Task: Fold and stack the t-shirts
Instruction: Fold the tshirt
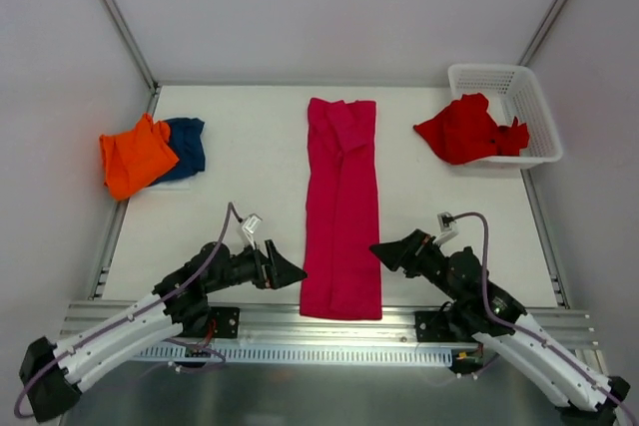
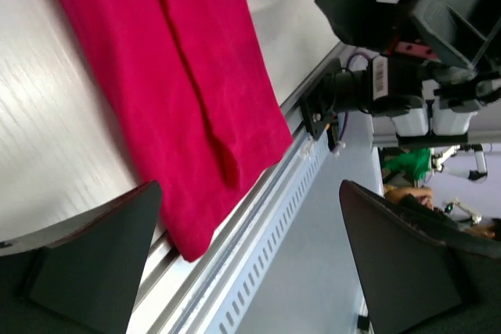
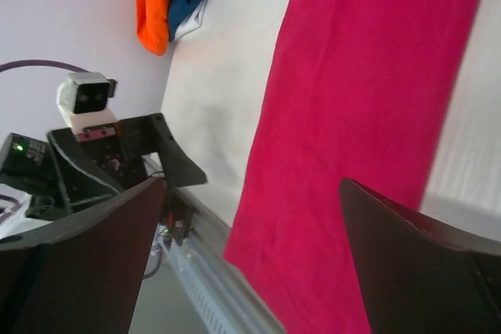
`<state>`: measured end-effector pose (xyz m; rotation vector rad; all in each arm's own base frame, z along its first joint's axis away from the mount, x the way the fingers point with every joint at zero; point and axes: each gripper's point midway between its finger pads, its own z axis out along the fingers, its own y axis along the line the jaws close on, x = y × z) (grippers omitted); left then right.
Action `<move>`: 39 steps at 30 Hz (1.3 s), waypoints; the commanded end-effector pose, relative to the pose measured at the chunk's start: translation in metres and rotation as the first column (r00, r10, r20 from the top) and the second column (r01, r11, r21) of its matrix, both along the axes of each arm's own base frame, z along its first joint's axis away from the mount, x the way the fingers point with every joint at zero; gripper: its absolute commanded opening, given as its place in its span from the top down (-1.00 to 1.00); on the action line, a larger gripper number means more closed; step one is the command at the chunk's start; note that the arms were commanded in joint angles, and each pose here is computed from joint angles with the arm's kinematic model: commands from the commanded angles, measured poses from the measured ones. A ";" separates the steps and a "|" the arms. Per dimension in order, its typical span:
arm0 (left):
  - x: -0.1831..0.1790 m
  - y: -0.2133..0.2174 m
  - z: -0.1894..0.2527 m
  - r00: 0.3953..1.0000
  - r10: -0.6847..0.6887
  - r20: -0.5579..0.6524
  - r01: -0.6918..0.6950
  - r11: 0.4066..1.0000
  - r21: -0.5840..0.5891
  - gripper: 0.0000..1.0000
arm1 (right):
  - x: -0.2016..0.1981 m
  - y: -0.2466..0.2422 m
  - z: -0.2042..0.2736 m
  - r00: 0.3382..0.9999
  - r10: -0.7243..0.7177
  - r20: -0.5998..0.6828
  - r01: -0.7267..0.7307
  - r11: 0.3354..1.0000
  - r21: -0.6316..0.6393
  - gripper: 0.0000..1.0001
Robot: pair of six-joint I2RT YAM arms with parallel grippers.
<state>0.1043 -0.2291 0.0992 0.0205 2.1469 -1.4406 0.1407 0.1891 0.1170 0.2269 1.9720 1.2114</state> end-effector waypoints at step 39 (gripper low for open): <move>-0.065 -0.008 -0.113 0.975 0.046 -0.216 0.026 0.947 0.320 -0.97 | -0.092 0.026 -0.104 0.974 -0.127 -0.189 0.029 0.892 -0.451 -0.99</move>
